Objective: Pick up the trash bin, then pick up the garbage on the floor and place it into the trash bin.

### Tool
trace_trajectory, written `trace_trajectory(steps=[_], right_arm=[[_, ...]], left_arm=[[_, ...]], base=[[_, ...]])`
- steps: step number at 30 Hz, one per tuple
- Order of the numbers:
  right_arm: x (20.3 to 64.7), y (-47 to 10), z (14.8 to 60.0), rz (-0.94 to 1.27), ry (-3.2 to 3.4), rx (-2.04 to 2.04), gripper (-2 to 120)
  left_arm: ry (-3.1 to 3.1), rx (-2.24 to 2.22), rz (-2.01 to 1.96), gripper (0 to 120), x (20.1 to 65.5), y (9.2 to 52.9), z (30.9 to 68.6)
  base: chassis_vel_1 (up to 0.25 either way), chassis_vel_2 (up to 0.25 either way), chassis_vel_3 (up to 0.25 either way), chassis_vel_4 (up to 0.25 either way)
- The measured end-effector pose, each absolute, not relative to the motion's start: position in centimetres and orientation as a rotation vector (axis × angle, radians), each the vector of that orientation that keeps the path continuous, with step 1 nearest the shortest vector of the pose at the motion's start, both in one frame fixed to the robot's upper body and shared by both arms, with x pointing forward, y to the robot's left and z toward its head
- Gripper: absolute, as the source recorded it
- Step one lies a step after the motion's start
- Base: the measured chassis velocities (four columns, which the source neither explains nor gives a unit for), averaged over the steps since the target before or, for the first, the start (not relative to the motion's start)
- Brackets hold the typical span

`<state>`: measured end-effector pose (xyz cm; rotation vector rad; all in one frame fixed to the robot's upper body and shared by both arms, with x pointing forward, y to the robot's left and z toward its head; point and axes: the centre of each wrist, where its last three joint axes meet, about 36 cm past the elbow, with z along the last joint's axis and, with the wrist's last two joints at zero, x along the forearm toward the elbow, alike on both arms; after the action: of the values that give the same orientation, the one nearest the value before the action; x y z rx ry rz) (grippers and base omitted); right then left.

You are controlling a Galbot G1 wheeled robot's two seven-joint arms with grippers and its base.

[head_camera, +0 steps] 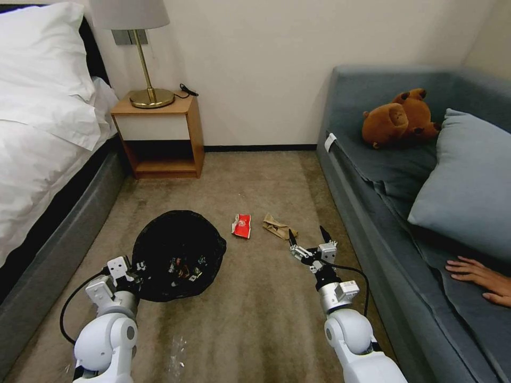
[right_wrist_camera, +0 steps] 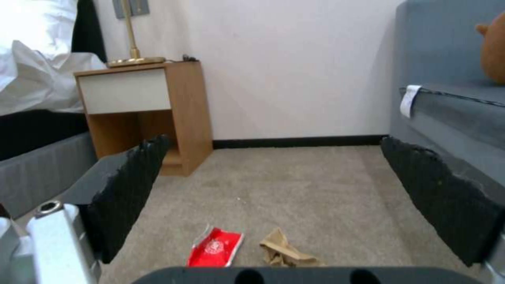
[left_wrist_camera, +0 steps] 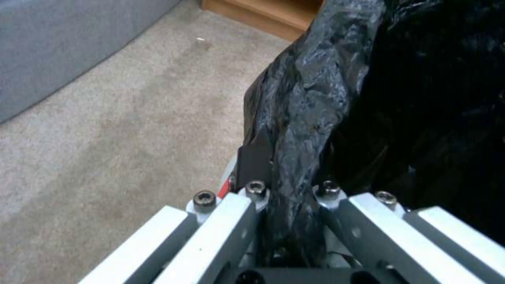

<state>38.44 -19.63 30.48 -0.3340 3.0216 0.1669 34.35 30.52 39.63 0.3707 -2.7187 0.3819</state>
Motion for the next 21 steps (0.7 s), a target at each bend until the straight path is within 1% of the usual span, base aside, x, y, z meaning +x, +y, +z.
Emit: trace_trajectory(steps=[21], right_arm=[[38.61,-19.08,30.64,0.156,3.022,-0.358,100]], left_arm=[[-2.722,0.383,0.381,1,33.6,31.02,39.89]], base=[[-0.083,0.08,0.08,-0.084]])
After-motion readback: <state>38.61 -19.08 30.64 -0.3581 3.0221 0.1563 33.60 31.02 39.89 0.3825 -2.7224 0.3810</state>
